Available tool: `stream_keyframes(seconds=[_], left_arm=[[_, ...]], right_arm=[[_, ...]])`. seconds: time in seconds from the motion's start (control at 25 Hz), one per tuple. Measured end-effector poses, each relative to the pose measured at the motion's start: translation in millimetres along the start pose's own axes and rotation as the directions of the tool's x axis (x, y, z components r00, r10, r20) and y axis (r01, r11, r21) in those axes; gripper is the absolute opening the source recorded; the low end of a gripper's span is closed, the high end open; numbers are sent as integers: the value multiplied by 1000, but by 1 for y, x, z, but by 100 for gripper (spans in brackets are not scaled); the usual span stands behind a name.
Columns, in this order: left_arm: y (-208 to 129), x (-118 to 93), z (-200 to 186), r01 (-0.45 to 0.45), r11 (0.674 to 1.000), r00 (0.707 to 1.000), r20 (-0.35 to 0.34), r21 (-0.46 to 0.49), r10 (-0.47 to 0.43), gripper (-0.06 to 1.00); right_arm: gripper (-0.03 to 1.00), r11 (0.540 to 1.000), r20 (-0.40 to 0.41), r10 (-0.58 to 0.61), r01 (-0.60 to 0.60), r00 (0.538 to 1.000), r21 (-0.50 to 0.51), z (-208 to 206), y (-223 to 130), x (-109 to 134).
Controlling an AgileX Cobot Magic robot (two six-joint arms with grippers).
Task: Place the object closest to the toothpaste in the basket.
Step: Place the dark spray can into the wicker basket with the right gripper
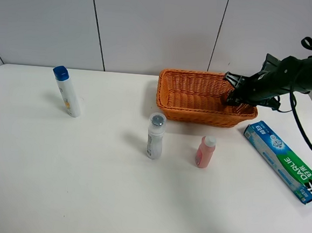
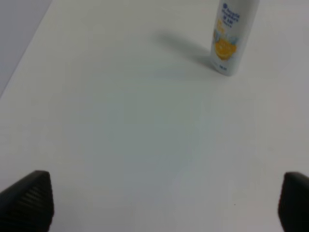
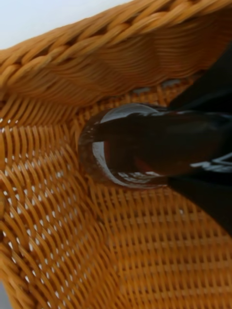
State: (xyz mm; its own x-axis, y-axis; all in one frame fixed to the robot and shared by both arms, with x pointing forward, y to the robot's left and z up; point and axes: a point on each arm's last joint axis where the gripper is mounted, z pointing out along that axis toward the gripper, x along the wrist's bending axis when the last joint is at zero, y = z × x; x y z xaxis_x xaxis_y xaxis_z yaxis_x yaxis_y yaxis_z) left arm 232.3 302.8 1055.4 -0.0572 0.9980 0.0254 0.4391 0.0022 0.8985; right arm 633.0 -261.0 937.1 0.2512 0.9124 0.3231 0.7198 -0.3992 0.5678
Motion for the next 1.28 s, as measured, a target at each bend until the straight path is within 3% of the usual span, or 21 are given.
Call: stream_keyframes(seconds=[0.36,0.64,0.72,0.96,1.28], left_arm=[[0,0,0,0,1000,1000,0,0,0,94],[0,0,0,0,1000,1000,0,0,0,94],[0,0,0,0,1000,1000,0,0,0,94],[0,0,0,0,1000,1000,0,0,0,94],[0,0,0,0,1000,1000,0,0,0,94]], right_arm=[[28,1000,4,0,0,1000,2,5,-2,-1],[60,1000,1,0,0,1000,-5,4,-1,-1],[65,1000,5,0,0,1000,10,3,-2,-1],[67,1000,-8,-1,1,1000,12,-17,5,5],[67,998,-53,-64,64,997,0,-87,20,19]])
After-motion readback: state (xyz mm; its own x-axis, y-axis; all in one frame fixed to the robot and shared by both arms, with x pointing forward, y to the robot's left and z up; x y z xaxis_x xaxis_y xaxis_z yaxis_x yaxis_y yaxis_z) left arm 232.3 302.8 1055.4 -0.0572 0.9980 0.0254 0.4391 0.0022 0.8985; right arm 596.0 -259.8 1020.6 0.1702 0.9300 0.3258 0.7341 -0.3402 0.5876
